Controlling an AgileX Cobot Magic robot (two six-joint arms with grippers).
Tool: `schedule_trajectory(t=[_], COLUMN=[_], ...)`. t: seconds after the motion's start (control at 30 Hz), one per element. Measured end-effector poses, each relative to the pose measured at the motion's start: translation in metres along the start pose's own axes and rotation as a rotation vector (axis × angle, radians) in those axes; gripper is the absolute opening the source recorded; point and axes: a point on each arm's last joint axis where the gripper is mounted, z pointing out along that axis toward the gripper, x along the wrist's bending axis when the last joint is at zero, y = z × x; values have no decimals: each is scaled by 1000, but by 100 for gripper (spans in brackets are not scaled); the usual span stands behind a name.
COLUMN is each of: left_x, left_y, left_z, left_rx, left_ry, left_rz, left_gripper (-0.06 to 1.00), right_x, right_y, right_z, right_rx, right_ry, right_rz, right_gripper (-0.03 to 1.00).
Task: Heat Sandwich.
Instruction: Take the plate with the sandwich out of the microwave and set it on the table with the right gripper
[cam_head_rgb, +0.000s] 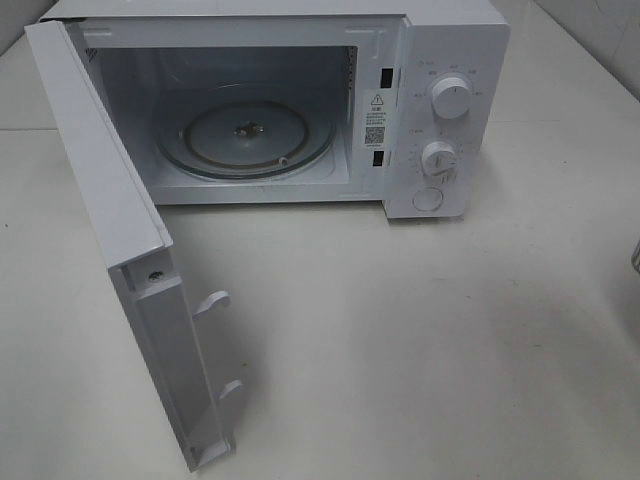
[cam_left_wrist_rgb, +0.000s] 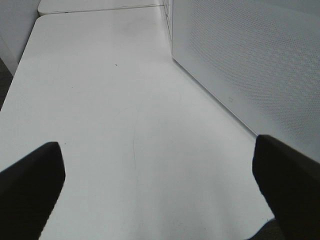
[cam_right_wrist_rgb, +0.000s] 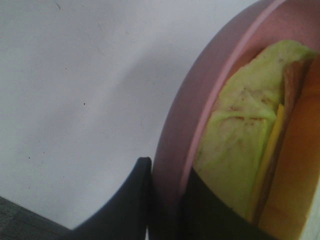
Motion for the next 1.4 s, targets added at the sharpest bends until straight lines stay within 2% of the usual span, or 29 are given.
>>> schedule_trajectory(t=[0.5,0.77,1.03,1.4], left_x=[0,0,0,0], left_y=[0,0,0,0], left_z=[0,0,0,0], left_rx=[0,0,0,0], left_ry=[0,0,0,0], left_rz=[0,0,0,0], left_gripper=[97,97,97,97], right_x=[-4,-5,-13,-29], right_y=[47,71,70,60], right_z=[10,18,40,55], right_rx=[80,126,235,274], right_ry=[-5,-14,-24,-22], right_rz=[231,296,356,456], right_gripper=[12,12,12,12])
